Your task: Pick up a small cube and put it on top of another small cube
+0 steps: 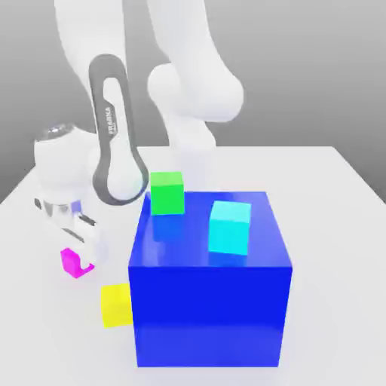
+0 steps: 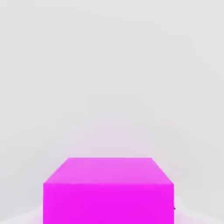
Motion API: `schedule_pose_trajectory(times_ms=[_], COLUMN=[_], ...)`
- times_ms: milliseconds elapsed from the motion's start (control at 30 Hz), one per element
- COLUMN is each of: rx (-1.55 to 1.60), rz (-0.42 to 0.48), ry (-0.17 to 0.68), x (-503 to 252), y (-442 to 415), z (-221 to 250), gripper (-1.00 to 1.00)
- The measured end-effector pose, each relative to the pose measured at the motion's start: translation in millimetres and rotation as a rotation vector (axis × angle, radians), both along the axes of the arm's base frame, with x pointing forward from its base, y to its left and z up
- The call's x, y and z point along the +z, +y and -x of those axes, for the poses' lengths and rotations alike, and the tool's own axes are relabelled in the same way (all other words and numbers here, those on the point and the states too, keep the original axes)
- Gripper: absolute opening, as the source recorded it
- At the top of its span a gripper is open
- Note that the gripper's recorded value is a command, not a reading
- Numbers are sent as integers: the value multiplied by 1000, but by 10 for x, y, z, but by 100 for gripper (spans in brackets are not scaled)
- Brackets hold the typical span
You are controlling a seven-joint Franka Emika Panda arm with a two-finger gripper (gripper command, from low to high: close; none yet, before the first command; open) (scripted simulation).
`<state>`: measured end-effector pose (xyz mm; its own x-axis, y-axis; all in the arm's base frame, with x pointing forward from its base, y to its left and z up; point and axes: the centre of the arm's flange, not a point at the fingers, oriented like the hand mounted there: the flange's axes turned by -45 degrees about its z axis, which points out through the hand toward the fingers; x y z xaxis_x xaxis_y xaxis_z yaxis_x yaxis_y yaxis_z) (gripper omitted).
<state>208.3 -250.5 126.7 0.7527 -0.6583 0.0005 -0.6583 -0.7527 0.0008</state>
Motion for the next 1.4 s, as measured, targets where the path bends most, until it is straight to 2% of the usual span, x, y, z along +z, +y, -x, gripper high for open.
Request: schedule_pose_trajectory(times_ms=[500,733,1100,1400], rx=[-4,-120,-336,-481], rz=[0,22,39,1], ry=[-1,31,21,-2], x=[637,1184,2297,3177], y=[-10,203,1045,1972], z=[7,-440,-988,-897], gripper=[-100,-100,-100,-100])
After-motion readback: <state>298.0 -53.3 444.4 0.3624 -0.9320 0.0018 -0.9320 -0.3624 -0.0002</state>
